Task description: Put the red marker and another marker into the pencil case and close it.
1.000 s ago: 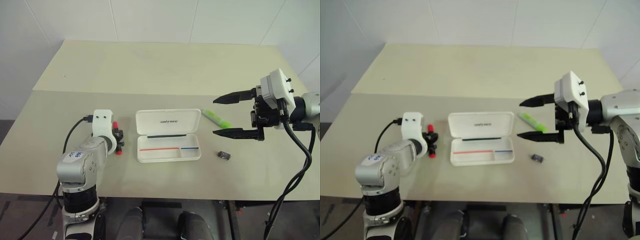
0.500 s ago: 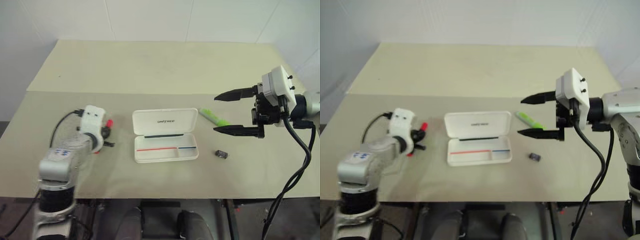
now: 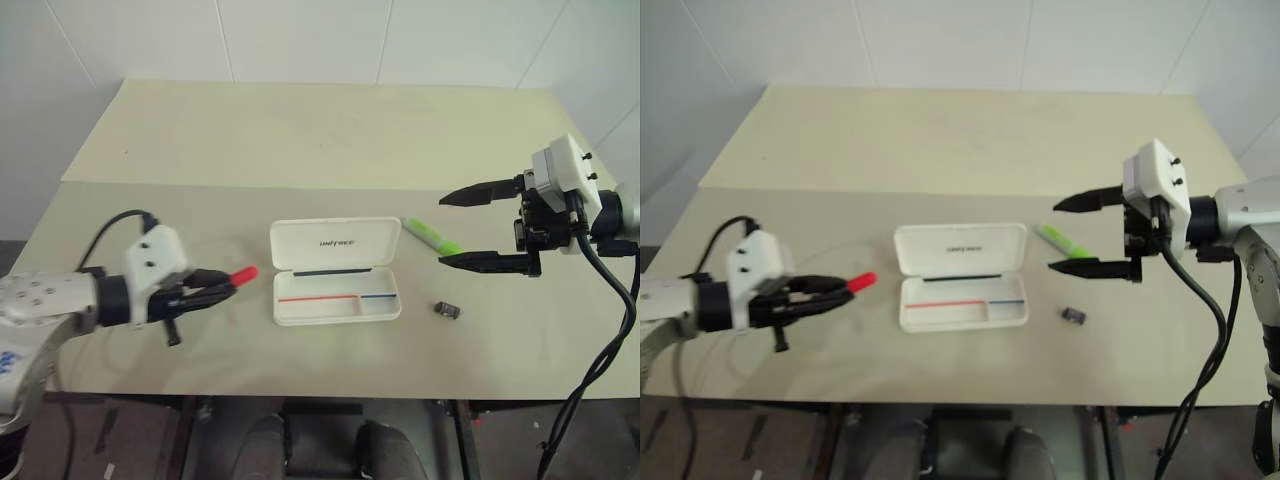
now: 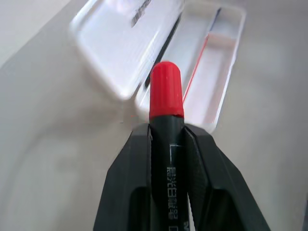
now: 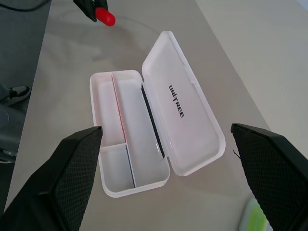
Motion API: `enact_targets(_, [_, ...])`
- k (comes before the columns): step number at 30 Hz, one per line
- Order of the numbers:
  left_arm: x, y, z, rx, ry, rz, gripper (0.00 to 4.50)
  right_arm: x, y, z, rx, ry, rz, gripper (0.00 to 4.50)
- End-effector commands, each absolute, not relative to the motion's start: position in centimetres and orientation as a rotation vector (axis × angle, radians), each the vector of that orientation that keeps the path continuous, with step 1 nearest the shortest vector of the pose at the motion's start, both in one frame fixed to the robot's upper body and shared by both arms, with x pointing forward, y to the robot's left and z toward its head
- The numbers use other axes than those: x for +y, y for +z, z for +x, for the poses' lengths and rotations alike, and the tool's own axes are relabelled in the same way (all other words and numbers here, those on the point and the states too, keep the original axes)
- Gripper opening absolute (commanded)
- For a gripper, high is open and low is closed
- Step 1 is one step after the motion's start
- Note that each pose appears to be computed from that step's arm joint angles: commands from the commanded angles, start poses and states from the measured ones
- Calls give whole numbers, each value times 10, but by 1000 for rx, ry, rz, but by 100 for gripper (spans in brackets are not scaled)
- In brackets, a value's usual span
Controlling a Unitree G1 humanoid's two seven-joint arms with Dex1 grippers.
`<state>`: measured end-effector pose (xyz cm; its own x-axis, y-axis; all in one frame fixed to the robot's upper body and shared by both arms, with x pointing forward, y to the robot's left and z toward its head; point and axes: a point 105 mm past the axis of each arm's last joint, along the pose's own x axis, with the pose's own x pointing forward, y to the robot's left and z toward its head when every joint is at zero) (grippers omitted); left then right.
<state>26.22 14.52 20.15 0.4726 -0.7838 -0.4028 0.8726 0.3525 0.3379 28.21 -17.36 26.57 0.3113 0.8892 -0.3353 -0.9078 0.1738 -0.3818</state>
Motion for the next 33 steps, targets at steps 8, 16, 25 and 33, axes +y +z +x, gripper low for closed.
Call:
enact_targets(8, [79,166,263,193,-1267,749,60,-178,279,268,-9,1212,-599,450])
enact_targets(16, [48,174,286,71,-1203,785,60,-178,277,265,-5,1195,-590,450])
enact_targets(25, [29,161,300,28,-1191,976,60,-174,276,268,-10,1199,-582,450])
enact_targets(33, [30,163,319,9,-1099,977,131,-174,277,268,-13,1198,-580,450])
